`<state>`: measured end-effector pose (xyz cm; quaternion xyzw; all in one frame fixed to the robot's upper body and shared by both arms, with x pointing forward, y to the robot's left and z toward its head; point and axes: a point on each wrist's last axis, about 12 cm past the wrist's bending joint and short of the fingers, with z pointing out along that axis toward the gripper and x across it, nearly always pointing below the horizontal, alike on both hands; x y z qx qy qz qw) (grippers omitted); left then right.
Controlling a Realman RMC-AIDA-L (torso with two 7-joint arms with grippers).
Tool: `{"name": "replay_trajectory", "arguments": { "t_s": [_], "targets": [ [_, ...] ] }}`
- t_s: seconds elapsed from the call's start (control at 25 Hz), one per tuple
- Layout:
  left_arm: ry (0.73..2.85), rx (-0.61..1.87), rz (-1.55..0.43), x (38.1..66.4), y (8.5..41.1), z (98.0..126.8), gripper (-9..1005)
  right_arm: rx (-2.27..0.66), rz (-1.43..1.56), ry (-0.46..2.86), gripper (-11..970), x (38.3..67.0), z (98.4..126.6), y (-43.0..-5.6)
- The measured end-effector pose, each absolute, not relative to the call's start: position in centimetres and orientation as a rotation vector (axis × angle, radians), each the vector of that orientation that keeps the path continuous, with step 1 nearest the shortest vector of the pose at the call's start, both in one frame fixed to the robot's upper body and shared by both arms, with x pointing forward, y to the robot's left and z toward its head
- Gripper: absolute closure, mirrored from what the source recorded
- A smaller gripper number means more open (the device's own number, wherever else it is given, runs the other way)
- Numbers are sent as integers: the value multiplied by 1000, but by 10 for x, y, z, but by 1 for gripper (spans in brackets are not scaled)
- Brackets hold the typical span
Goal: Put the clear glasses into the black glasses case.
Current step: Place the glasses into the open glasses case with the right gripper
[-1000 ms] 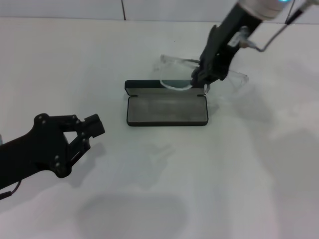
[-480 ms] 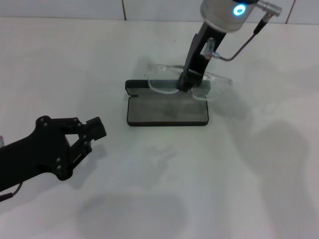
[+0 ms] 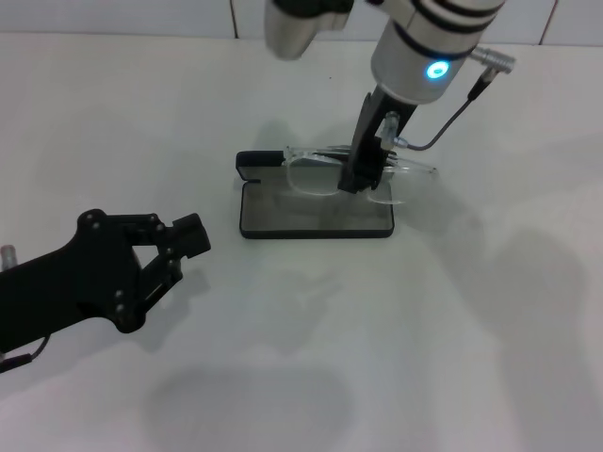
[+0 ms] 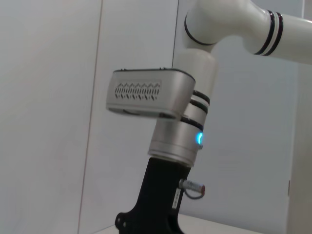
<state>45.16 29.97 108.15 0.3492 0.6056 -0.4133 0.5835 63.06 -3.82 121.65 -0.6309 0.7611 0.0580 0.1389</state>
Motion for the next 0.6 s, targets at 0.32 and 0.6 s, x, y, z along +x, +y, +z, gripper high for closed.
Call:
{"name": "replay_trajectory", "arguments": {
  "t_s": [0.32, 0.6],
  "targets": [
    [1415, 836, -972, 453, 296, 1081, 883, -1835, 142, 2152, 841, 631, 1211, -33],
    [1417, 837, -970, 453, 297, 1080, 883, -1840, 170, 2132, 841, 627, 1206, -30]
  ]
}}
